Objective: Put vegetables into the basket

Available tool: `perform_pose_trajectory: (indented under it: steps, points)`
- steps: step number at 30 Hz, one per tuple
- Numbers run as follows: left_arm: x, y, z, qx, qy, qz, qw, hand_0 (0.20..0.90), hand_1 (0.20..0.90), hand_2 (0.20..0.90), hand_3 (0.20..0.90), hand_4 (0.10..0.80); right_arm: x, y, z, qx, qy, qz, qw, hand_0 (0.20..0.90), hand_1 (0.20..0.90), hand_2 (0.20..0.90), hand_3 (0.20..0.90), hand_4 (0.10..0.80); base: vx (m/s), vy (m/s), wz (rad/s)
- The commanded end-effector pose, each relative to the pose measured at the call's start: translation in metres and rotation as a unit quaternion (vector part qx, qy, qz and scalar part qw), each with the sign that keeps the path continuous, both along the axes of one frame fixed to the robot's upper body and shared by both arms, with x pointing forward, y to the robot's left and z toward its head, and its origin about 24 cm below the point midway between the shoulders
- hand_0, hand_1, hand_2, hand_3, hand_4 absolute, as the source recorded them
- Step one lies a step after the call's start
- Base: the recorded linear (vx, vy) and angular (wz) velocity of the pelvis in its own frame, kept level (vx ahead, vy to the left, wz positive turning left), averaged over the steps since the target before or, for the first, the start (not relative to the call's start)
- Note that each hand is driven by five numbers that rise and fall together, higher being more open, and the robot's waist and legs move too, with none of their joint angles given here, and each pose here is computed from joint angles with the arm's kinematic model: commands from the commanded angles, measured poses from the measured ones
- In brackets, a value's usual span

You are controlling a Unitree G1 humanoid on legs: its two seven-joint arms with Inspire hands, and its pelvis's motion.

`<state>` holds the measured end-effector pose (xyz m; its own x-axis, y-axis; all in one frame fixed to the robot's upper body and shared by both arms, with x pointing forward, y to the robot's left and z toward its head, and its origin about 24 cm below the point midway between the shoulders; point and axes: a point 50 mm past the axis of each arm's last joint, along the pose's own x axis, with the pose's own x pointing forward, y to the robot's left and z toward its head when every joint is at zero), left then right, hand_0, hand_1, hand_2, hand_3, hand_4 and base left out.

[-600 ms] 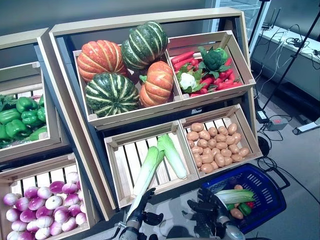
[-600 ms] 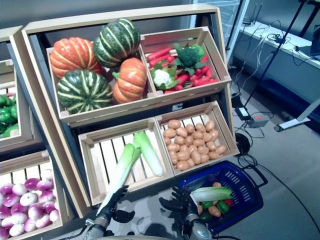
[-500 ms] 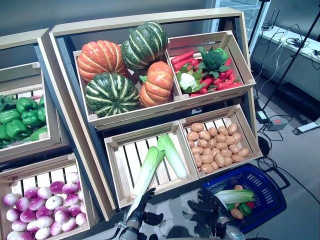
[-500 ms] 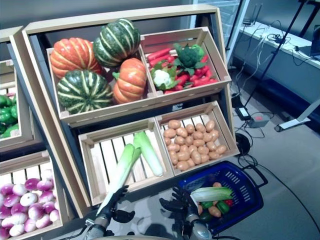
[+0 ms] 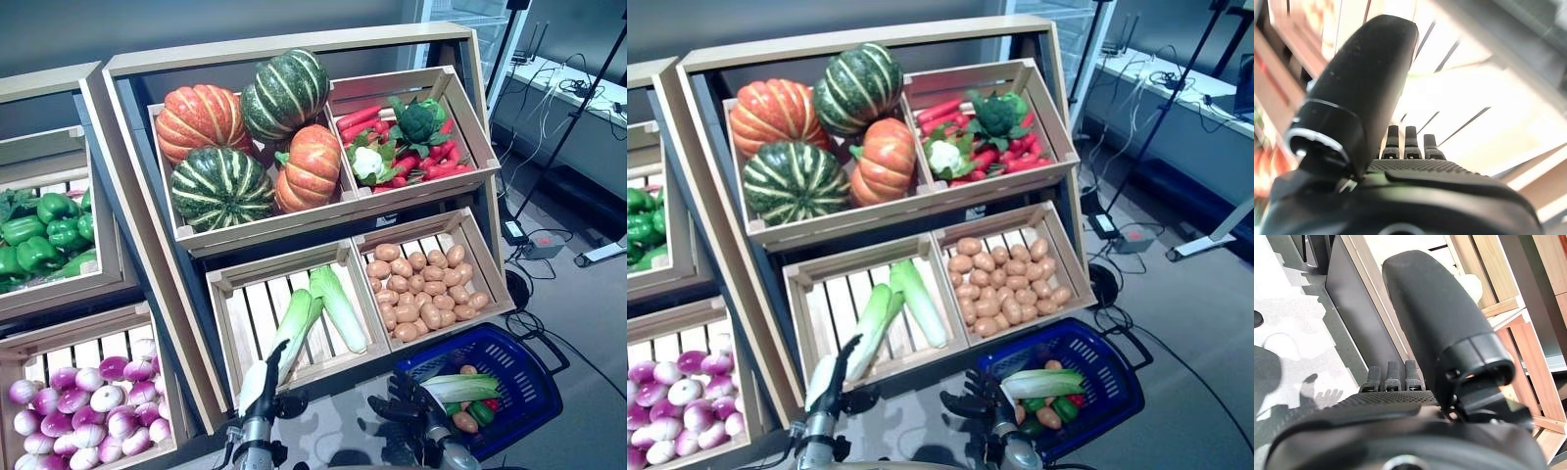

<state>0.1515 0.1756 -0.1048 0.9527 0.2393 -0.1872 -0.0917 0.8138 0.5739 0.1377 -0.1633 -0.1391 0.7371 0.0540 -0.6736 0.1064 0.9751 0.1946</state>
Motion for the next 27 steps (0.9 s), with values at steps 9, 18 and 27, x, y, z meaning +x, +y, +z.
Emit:
perform_pose_trajectory:
  steps: [9,18,27]
  points:
    - [0.065,0.015,0.044,-0.248,-0.13,0.077,0.957,0.9,0.9,0.9,0.9,0.8,0.036,0.005,0.019,0.023,-0.074,-0.013,0.997,0.9,0.9,0.9,0.9,0.8,0.036,0.002,0.01]
    - [0.082,0.026,0.057,-0.22,-0.145,0.089,0.961,0.9,0.9,0.9,0.9,0.8,0.036,0.006,0.023,0.017,-0.077,-0.001,0.997,0.9,0.9,0.9,0.9,0.8,0.019,0.023,-0.02]
    - [0.106,0.029,0.075,-0.138,-0.152,0.062,0.977,0.9,0.9,0.9,0.9,0.8,0.055,-0.005,0.041,-0.024,-0.127,0.032,0.991,0.9,0.9,0.9,0.9,0.8,-0.037,0.07,-0.11]
